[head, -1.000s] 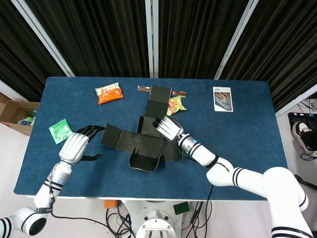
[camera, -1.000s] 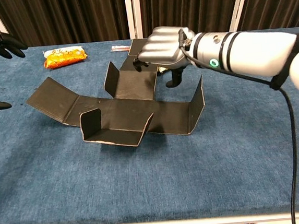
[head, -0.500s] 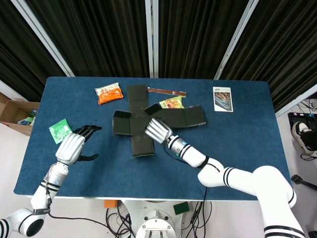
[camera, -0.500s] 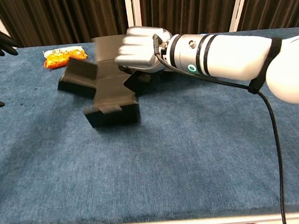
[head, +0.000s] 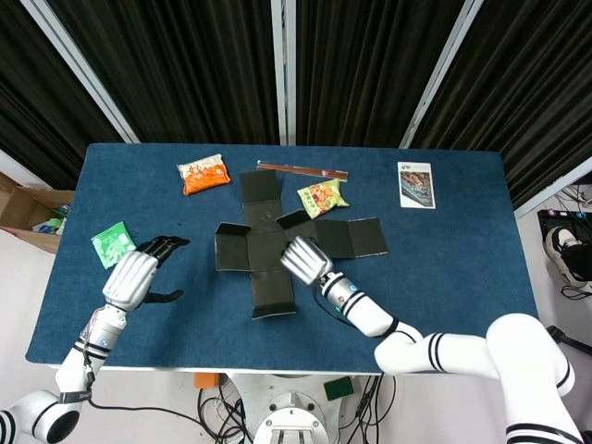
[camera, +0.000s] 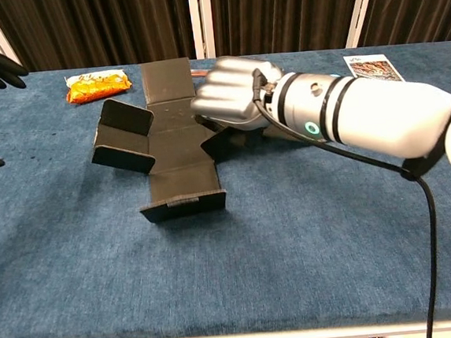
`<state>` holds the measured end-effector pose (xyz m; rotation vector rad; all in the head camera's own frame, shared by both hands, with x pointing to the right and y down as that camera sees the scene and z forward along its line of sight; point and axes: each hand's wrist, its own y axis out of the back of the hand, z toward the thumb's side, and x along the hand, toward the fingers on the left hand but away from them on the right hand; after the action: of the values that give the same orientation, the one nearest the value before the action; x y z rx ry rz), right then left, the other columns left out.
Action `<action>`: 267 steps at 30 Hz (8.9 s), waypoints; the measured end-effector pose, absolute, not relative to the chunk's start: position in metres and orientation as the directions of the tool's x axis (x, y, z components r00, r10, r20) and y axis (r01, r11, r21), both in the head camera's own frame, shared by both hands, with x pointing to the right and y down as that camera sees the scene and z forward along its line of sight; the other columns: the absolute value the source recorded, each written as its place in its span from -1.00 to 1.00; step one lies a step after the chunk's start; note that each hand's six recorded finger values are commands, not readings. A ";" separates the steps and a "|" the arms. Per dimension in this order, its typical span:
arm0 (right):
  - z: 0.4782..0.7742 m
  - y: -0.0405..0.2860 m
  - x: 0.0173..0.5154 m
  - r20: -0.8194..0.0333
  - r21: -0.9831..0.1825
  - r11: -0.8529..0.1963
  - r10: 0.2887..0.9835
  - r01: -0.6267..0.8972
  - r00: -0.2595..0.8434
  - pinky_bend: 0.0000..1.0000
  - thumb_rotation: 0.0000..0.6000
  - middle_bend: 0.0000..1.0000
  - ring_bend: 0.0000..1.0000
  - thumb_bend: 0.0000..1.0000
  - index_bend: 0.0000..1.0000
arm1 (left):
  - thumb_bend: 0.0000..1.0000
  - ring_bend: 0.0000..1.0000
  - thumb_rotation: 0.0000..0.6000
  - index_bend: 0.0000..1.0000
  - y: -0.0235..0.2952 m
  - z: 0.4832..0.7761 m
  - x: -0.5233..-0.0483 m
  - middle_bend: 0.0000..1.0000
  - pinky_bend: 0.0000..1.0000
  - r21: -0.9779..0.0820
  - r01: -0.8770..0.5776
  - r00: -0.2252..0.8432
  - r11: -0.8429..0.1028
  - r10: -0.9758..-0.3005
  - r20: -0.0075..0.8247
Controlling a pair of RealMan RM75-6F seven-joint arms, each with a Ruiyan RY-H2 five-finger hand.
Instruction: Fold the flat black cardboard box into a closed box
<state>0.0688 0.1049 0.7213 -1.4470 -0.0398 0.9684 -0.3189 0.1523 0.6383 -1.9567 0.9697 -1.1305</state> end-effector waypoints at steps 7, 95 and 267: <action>0.712 0.099 0.101 -0.553 -0.833 -0.454 0.650 -0.317 0.522 1.00 1.00 -0.87 0.55 -0.92 -1.00 | -1.00 -0.62 1.00 -0.62 0.156 0.639 -0.323 -0.57 -0.31 -0.826 -0.251 0.344 -0.505 -0.844 0.411; 0.733 0.044 0.092 -0.703 -0.707 -0.548 0.615 -0.447 0.358 1.00 1.00 -0.35 0.58 -0.43 -0.02 | -1.00 -0.07 1.00 -1.00 0.127 0.747 -0.221 -1.00 0.59 -0.615 -0.442 0.370 -0.653 -0.757 0.539; 0.719 0.128 0.075 -0.080 -0.993 -0.112 0.439 -0.033 0.895 1.00 1.00 -0.19 0.56 -0.83 -0.19 | -1.00 0.07 0.62 -0.48 0.171 0.775 -0.221 -0.45 0.56 -0.284 -0.619 0.527 -0.732 -0.655 0.541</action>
<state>0.0749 0.1282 0.7194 -1.6426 -0.3189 0.4118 -0.2214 0.1710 0.7746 -2.6959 1.1260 -0.9918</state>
